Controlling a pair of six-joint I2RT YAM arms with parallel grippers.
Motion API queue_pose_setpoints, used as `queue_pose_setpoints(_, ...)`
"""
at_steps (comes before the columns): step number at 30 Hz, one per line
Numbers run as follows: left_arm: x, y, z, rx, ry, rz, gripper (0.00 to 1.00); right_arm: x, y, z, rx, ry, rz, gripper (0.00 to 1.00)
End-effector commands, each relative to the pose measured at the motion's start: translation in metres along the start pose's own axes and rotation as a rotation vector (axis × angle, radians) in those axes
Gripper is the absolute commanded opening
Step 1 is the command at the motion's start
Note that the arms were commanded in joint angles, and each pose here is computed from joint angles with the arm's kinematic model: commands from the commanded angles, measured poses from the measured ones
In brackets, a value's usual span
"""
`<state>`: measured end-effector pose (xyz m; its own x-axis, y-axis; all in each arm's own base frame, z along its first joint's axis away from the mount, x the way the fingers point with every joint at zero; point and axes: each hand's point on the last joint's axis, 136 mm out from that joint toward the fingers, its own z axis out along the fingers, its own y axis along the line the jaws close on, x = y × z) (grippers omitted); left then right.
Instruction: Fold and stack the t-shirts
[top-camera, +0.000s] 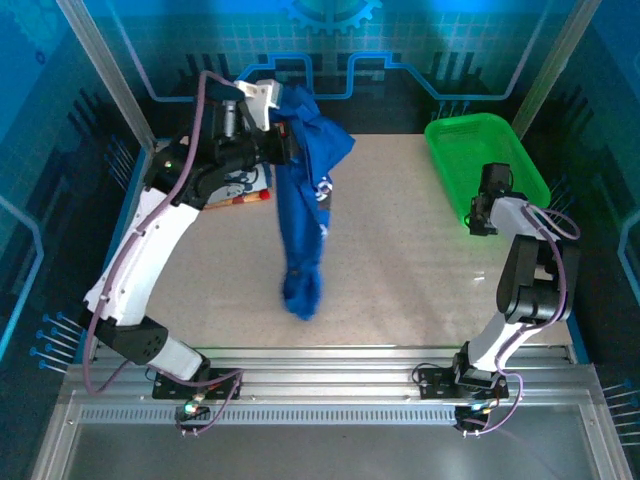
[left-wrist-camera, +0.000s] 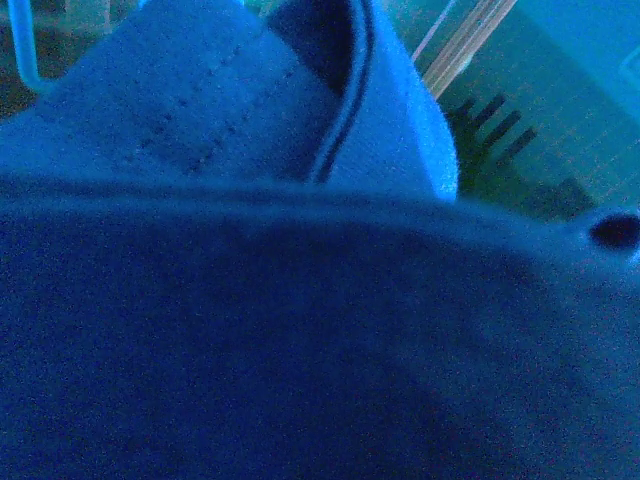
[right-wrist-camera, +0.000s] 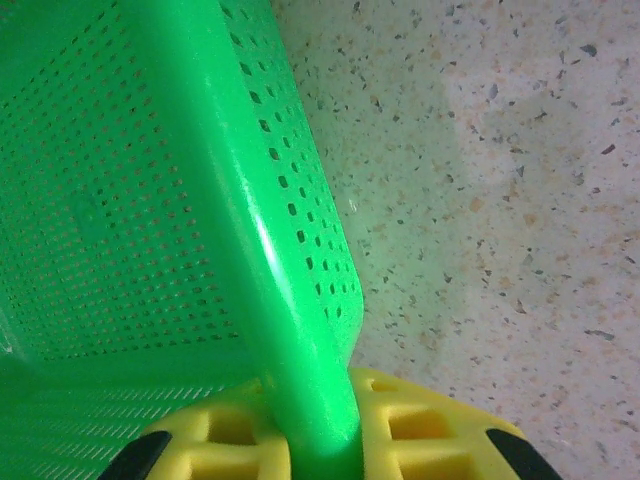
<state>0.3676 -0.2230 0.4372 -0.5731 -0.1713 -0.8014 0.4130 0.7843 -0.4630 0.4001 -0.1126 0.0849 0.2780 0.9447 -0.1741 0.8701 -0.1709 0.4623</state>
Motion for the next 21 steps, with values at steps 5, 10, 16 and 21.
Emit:
queue_pose_setpoints(5,0.014,-0.014,0.002,0.116,0.016,-0.069,0.00,-0.016,-0.034,0.018,0.183,-0.064,0.079,0.05)
queue_pose_setpoints(10,0.036,-0.011,0.024,0.161,0.082,-0.136,0.00,-0.013,-0.027,0.014,0.141,-0.045,0.049,0.49)
queue_pose_setpoints(16,0.059,0.048,0.048,0.029,0.100,-0.310,0.00,0.003,0.002,-0.004,-0.003,0.067,-0.192,0.99)
queue_pose_setpoints(21,0.082,0.132,0.051,-0.152,0.058,-0.542,0.00,0.029,0.008,-0.029,-0.121,0.161,-0.405,1.00)
